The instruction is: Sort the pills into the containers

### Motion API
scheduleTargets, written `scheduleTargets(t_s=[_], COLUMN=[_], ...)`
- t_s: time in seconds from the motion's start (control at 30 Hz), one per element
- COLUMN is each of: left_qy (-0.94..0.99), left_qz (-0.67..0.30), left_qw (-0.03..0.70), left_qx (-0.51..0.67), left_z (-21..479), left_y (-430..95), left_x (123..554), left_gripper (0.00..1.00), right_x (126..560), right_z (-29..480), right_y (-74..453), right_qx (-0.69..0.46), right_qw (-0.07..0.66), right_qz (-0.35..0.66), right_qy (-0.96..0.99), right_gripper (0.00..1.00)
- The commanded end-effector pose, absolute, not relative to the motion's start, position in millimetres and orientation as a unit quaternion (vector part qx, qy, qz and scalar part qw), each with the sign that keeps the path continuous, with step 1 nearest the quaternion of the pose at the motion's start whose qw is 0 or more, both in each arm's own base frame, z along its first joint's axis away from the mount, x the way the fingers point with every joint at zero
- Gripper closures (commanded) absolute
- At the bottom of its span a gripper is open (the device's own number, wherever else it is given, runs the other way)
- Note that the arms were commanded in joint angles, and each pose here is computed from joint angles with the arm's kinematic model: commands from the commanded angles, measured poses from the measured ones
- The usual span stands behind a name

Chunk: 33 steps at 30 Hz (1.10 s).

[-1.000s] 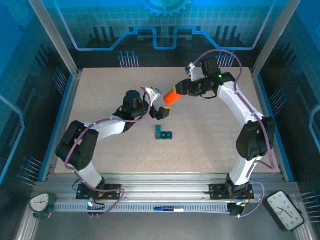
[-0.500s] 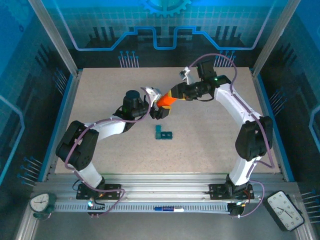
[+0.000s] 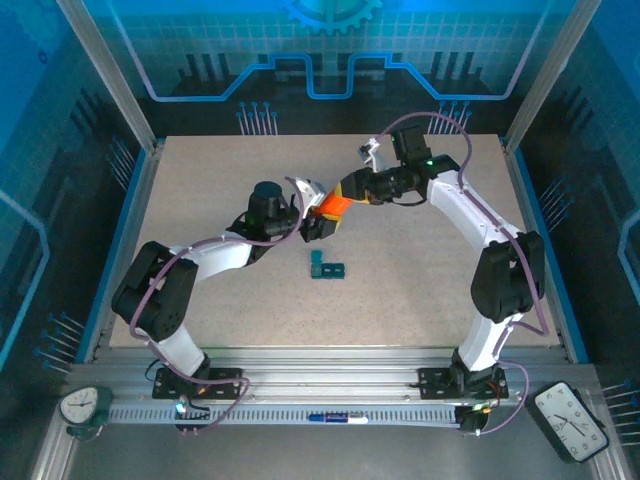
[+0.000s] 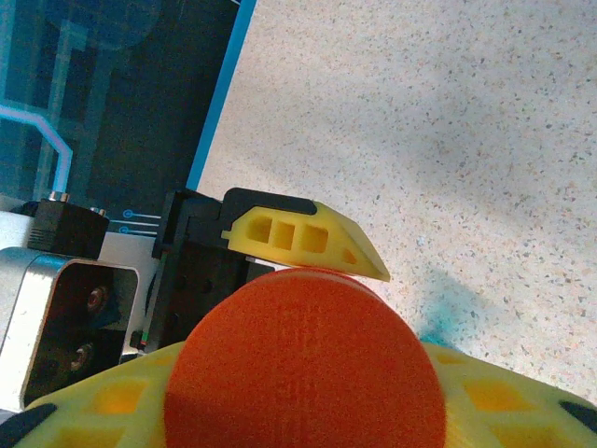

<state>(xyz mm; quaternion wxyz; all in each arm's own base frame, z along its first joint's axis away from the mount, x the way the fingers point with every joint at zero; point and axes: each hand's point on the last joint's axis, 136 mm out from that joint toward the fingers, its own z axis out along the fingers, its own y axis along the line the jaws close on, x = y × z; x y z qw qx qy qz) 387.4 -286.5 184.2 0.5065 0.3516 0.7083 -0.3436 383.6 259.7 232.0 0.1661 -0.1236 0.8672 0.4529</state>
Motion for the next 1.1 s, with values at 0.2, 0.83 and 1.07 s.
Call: scheduleTargets(t_s=[0.2,0.83,1.07], left_qy=[0.704,0.722,0.722], left_qz=[-0.361,-0.291,-0.291], left_qw=[0.519,0.542,0.538], left_qx=[0.322,0.316,0.322], left_z=[226,236,233], left_y=[-283,-272,-278], left_x=[391,391,390], left_gripper=[0.92,1.00,1.00], right_x=[378,397,403], right_z=[266,287,284], right_y=[257,204,234], right_qx=[-0.118,0.101,0.076], right_qw=[0.192,0.324,0.309], right_qz=[0.490,0.454,0.447], right_qy=[0.842,0.824,0.836], right_gripper=[0.35,0.20,0.16])
